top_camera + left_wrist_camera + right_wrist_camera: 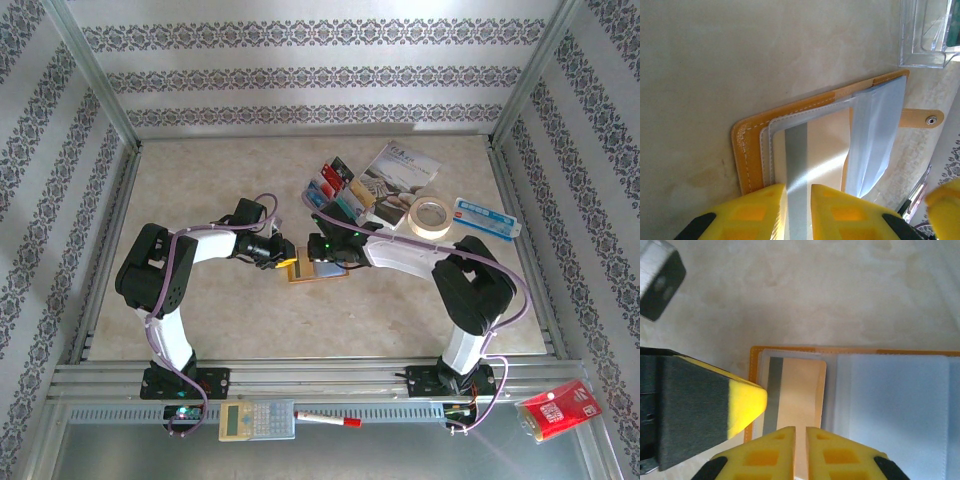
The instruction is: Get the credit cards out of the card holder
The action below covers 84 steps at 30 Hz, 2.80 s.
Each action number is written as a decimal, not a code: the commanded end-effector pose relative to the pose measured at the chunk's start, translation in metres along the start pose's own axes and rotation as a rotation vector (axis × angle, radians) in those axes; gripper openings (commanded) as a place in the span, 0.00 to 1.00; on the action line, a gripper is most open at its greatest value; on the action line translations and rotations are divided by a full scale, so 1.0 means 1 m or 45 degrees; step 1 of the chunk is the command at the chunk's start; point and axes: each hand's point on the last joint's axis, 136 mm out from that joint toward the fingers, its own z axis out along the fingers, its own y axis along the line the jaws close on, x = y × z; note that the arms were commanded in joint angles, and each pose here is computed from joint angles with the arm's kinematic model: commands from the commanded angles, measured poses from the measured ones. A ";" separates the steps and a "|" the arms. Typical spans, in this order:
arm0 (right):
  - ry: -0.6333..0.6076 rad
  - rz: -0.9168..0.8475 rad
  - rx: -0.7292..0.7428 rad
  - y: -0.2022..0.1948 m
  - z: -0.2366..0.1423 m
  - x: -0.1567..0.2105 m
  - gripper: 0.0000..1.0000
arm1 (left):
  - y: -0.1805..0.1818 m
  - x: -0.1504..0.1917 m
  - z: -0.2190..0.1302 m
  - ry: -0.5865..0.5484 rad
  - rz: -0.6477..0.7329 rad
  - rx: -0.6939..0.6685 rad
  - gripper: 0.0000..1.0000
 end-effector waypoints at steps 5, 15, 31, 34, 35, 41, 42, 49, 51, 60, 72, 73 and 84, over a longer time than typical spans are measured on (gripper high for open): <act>0.047 0.189 -0.070 -0.016 0.019 0.009 0.11 | 0.008 0.006 0.005 0.025 0.000 -0.051 0.22; 0.103 0.230 -0.158 -0.011 0.033 0.015 0.13 | 0.009 0.007 0.005 0.029 0.002 -0.057 0.22; 0.108 0.265 -0.096 -0.027 0.037 0.019 0.14 | 0.009 0.005 0.004 0.024 0.008 -0.058 0.22; 0.129 0.260 -0.117 -0.025 0.039 0.020 0.16 | 0.009 0.006 0.005 0.027 0.006 -0.058 0.22; 0.134 0.257 -0.127 -0.023 0.039 0.020 0.17 | 0.008 0.006 0.004 0.026 0.007 -0.057 0.22; 0.150 0.238 -0.146 -0.019 0.041 0.021 0.17 | 0.006 0.005 0.003 0.026 0.007 -0.050 0.22; 0.151 0.236 -0.147 -0.019 0.041 0.021 0.17 | 0.004 0.005 0.003 0.024 0.010 -0.044 0.22; 0.154 0.232 -0.165 -0.016 0.042 0.021 0.17 | 0.007 0.006 0.004 0.031 0.003 -0.055 0.22; 0.154 0.226 -0.177 -0.015 0.041 0.021 0.17 | 0.008 0.006 0.005 0.031 0.004 -0.054 0.22; 0.091 0.207 -0.198 -0.013 0.032 0.013 0.15 | 0.010 0.006 0.005 0.032 -0.001 -0.058 0.22; 0.115 0.205 -0.245 -0.007 0.035 0.016 0.16 | 0.010 0.007 0.005 0.033 0.002 -0.056 0.22; 0.118 0.203 -0.244 -0.007 0.035 0.017 0.16 | 0.010 0.007 0.006 0.034 0.001 -0.057 0.22; 0.125 0.203 -0.250 -0.008 0.036 0.018 0.12 | 0.009 0.006 0.005 0.031 0.007 -0.059 0.22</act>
